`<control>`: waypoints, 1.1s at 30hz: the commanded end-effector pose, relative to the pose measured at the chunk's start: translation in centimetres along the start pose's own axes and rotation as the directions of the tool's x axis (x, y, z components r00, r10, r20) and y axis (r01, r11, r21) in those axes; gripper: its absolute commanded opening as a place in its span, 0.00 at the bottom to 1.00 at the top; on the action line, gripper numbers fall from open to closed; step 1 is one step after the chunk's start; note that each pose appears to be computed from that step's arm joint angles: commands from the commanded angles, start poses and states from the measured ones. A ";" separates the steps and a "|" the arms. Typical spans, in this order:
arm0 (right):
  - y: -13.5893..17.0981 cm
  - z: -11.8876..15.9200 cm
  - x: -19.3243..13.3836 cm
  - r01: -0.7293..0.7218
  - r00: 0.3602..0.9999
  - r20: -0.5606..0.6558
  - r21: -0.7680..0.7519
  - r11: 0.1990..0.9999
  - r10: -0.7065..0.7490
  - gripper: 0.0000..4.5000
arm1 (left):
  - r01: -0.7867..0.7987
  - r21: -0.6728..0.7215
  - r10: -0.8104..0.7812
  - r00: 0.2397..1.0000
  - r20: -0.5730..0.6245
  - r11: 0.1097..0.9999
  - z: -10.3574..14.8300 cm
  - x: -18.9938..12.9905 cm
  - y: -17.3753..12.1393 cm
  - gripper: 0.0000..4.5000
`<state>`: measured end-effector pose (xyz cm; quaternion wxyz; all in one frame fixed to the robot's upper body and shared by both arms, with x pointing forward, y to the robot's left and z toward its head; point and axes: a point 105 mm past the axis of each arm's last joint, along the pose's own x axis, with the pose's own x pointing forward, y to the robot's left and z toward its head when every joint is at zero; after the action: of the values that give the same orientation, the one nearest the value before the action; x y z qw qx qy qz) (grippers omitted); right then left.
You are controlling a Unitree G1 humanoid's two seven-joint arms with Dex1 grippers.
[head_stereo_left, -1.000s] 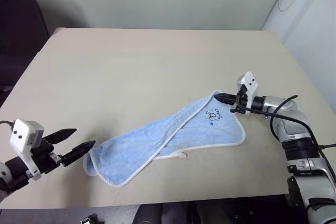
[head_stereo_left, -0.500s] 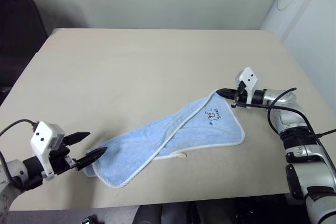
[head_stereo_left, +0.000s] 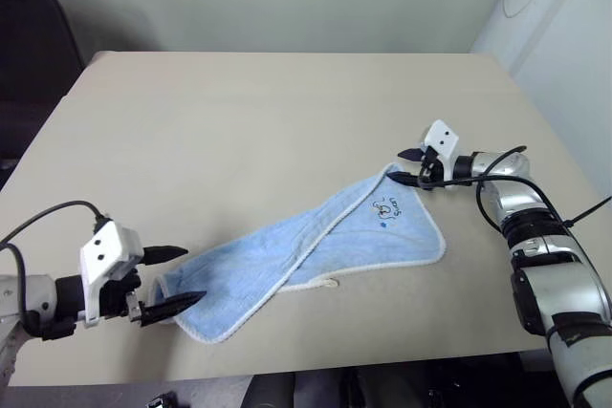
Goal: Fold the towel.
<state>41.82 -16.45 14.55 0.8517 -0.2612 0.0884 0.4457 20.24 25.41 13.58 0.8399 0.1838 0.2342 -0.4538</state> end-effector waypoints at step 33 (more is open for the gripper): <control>-0.1 -0.1 1.9 0.024 1.000 -0.010 0.003 1.000 -0.024 0.01 | 0.347 0.379 -0.286 0.935 -0.208 0.858 -0.3 0.8 -4.3 1.00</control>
<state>42.80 -15.40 12.79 0.8530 -0.2605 0.1151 0.4374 17.13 23.23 11.82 0.6928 0.3291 0.2282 -0.5997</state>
